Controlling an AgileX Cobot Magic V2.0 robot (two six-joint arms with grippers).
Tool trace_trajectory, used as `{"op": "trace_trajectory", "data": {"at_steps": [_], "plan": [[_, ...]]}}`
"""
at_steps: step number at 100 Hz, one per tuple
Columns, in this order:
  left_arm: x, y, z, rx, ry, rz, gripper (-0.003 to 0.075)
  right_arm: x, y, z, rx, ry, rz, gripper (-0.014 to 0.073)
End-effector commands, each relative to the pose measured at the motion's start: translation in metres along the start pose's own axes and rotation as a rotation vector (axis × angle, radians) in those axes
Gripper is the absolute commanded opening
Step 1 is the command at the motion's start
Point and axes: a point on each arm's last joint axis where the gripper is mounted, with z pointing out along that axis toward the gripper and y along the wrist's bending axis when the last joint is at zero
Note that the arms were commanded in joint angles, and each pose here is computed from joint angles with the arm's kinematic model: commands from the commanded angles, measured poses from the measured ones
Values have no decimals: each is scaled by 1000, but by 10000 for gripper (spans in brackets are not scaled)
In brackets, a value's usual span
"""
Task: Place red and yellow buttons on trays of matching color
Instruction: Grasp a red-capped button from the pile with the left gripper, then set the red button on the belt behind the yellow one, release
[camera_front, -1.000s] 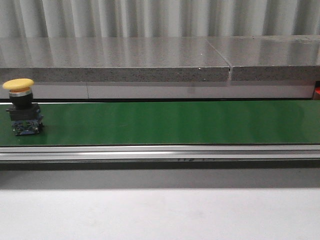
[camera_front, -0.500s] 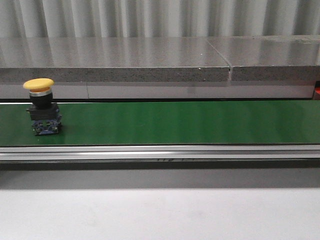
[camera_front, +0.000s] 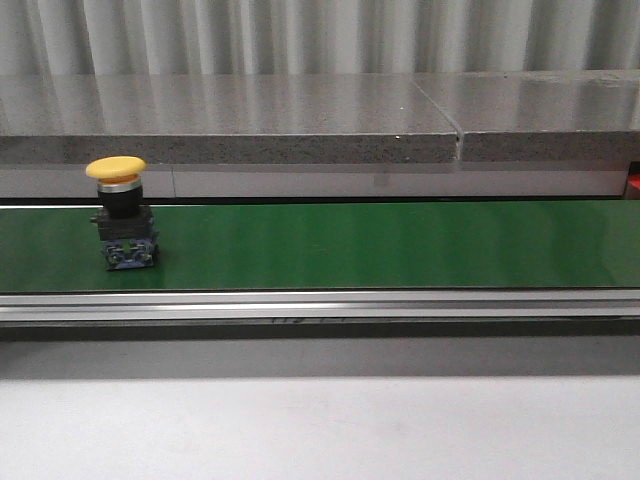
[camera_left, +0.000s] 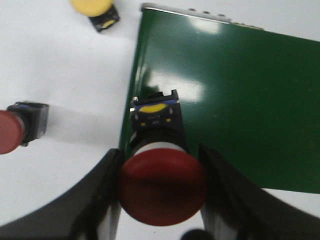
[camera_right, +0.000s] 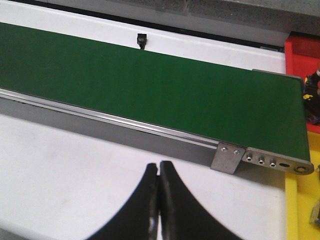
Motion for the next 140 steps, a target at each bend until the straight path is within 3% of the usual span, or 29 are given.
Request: {"op": "trace_trajectory", "data": {"at_steps": [1,45,57,76,110,115,122,140], "plan": [[-4,-12,-12,13,-48,43,102,-12,-1,-3,9,-75,-6,-66],[-10,-16,27,22,102,55,112,-12,-1,-3,9,-75,-6,-66],[-11,-17,29,31,101,51,225,-12,-1,-3,9,-75,-6,-66],[-14,-18,24,43,47,46,530,-12,-1,-3,9,-75,-6,-66],[-6,-45,-34,84,-220,131,546,-12,-1,-3,9,-75,-6,-66],[-1,-53,-45,93,-259,156,533,-12,-1,-3,9,-75,-6,-66],[6,-65,-59,109,-308,194,452,-12,-1,-3,9,-75,-6,-66],[29,-92,-89,158,-449,285,36,-12,-1,-3,9,-75,-6,-66]]}}
